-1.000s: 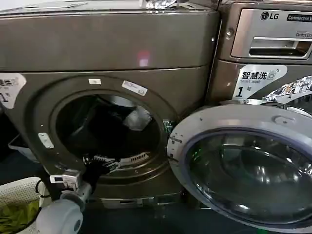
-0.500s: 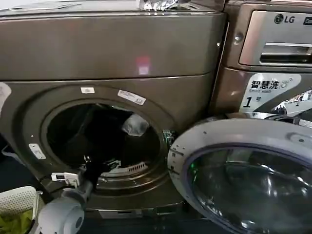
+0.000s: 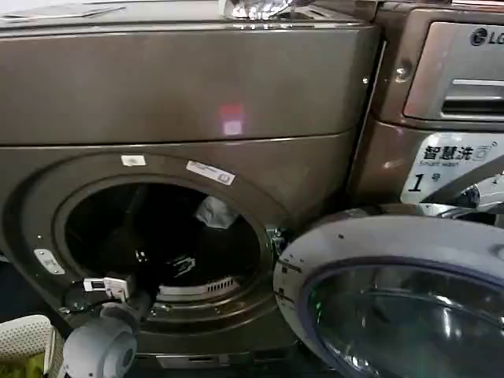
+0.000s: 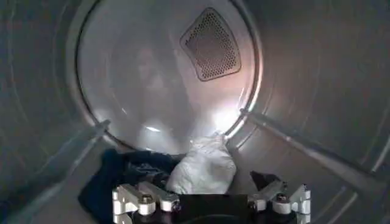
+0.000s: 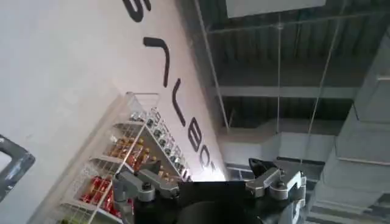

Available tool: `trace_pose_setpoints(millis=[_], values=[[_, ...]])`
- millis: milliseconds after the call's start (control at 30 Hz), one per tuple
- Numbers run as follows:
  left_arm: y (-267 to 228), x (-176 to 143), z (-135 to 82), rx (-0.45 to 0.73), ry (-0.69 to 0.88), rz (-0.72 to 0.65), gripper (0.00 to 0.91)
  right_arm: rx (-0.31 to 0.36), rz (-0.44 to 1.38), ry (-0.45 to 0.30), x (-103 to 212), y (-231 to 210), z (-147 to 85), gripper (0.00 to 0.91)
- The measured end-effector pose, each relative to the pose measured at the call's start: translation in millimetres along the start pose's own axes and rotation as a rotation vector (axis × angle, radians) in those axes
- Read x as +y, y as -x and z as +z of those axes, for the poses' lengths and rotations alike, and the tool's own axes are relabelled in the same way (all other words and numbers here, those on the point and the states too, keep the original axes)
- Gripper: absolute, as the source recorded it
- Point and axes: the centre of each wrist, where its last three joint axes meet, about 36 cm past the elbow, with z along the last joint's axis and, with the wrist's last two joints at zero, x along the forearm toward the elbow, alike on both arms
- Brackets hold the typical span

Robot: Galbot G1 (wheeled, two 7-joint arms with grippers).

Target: Grasp the clothes from the dryer.

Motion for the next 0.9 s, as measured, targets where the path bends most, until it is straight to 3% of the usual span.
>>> trace_pose_setpoints(millis=[900], values=[[6.8, 0.8, 1.1, -0.006, 0.002, -0.006, 0.907, 0.015, 0.028, -0.023, -5.5, -1.0, -3.5, 0.907]])
